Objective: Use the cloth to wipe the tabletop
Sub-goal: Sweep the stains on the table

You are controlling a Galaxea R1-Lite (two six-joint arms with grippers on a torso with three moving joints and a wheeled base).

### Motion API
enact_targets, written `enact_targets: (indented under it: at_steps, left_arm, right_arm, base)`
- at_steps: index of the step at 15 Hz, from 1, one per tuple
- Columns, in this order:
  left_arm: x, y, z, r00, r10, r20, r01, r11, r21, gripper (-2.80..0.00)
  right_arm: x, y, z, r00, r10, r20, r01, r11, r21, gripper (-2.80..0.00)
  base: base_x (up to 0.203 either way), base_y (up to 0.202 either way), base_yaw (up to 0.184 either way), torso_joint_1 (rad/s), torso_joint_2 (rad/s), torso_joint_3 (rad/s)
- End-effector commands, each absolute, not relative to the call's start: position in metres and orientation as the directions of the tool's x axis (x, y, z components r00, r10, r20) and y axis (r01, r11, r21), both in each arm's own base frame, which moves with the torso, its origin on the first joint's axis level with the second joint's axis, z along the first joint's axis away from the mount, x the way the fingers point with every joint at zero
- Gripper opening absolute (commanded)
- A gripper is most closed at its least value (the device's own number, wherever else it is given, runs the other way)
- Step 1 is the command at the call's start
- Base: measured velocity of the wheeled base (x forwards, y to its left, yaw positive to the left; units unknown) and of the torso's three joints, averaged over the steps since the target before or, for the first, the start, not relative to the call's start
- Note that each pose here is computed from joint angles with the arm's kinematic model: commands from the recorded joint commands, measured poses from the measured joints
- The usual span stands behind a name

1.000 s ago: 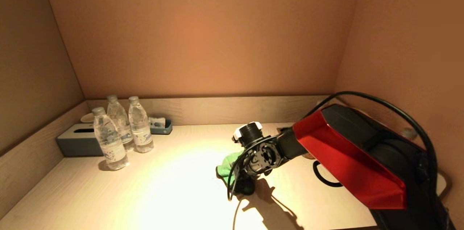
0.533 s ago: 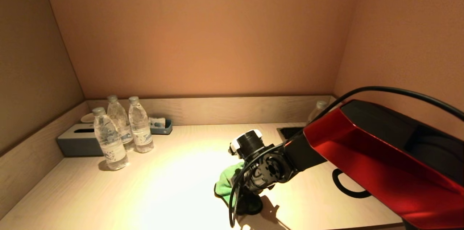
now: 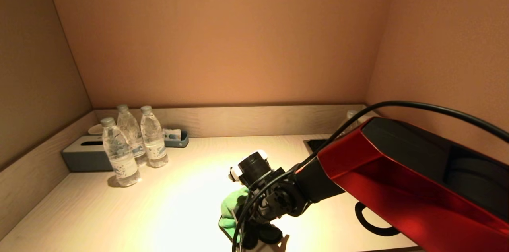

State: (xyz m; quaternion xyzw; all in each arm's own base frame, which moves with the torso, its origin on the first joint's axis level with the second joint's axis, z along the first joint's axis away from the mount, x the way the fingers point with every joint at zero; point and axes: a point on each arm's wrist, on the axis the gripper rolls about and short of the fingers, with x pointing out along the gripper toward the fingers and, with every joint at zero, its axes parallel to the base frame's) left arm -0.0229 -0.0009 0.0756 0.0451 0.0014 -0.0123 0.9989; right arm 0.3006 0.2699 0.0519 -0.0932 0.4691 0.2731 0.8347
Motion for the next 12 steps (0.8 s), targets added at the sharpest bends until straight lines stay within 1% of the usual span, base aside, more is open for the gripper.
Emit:
enact_targets:
  at_steps: [1,5,8,12]
  left_arm:
    - [-0.023,-0.001,0.075,1.0,-0.025,-0.005,0.025,0.996,0.09,-2.8]
    - [-0.023,-0.001,0.075,1.0,-0.025,-0.005,0.025,0.996,0.09,-2.8]
    - [-0.023,-0.001,0.075,1.0,-0.025,-0.005,0.025,0.996,0.09,-2.8]
    - [-0.023,-0.001,0.075,1.0,-0.026,-0.005,0.026,0.996,0.09,-2.8]
  right_arm:
    - [0.301,0.273,0.05,0.411,0.371,-0.833,-0.547,0.831,0.101,-2.8]
    - [0.34,0.302,0.048,0.484,0.415,-0.77,-0.541,0.834,0.109,-2.8]
    - [0.363,0.295,0.045,0.513,0.393,-0.763,-0.5,0.86,0.107,-2.8]
    - [0.389,0.268,0.033,0.548,0.316,-0.775,-0.414,0.907,0.077,-2.8]
  base:
    - [0.0,0.0,0.0,0.0,0.0,0.0]
    - [0.0,0.0,0.0,0.0,0.0,0.0]
    - [0.0,0.0,0.0,0.0,0.0,0.0]
    - [0.0,0.0,0.0,0.0,0.0,0.0]
